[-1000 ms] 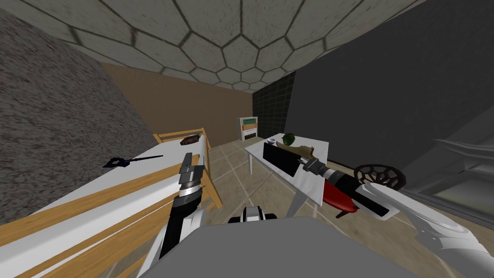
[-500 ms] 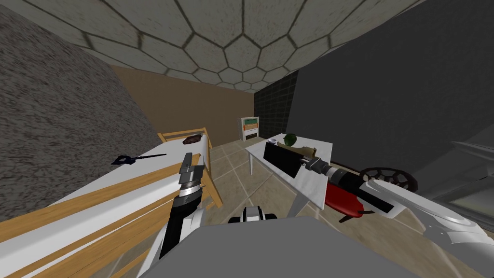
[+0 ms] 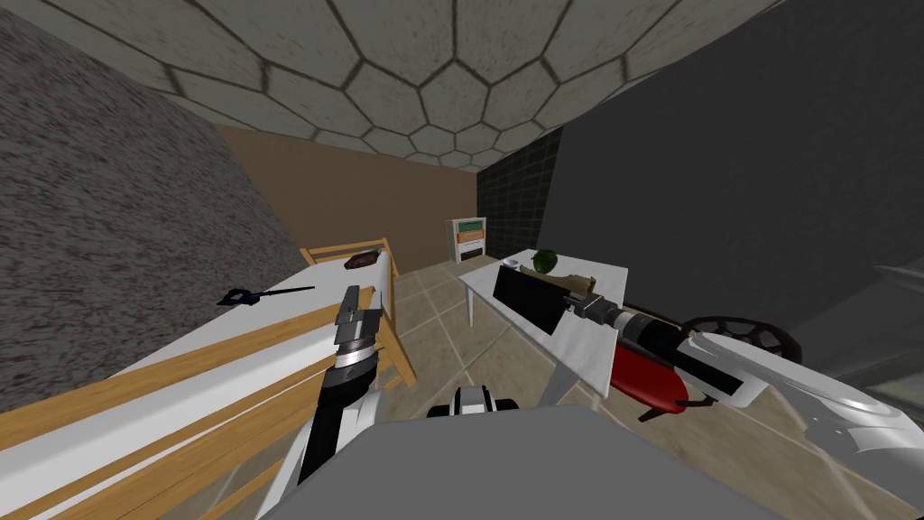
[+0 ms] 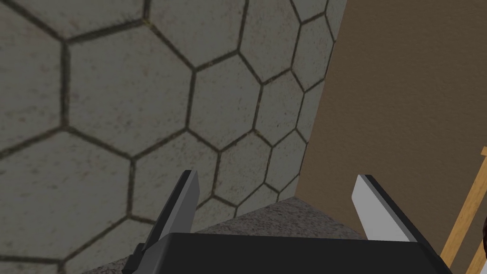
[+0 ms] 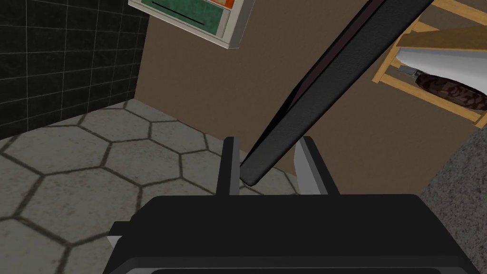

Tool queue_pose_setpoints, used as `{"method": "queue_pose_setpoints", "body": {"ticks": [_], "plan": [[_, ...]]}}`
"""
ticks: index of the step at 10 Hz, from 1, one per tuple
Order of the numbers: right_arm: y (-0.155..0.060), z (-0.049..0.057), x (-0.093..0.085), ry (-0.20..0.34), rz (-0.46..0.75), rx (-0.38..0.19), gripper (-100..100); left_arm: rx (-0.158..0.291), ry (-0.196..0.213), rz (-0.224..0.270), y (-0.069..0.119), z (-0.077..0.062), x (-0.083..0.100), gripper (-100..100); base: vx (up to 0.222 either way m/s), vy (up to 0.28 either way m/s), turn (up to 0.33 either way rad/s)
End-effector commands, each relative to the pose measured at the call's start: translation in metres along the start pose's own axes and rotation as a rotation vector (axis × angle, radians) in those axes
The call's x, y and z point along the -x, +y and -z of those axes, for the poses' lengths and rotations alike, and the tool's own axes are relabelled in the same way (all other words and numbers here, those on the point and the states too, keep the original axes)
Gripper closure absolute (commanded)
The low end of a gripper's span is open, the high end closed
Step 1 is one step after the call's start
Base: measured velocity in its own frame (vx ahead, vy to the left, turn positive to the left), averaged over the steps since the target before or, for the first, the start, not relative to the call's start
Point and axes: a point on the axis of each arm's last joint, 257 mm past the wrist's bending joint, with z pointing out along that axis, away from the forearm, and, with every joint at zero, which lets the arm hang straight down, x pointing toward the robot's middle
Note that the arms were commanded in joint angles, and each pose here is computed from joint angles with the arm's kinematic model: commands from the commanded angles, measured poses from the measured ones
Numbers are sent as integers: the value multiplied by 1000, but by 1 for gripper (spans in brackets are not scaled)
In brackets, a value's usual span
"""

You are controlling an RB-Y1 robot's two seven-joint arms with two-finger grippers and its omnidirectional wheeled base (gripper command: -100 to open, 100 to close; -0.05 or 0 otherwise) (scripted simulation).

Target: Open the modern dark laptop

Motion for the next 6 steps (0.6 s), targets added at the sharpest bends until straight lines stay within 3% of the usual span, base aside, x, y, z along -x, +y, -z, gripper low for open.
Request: {"method": "queue_pose_setpoints", "body": {"ticks": [1,6], "plan": [[4,4,-13,30,-99,15,100,0,0,0,0,0,0,0,26,-84,64],[11,14,-36,92,-294,33,100,0,0,0,0,0,0,0,39,-92,66]]}}
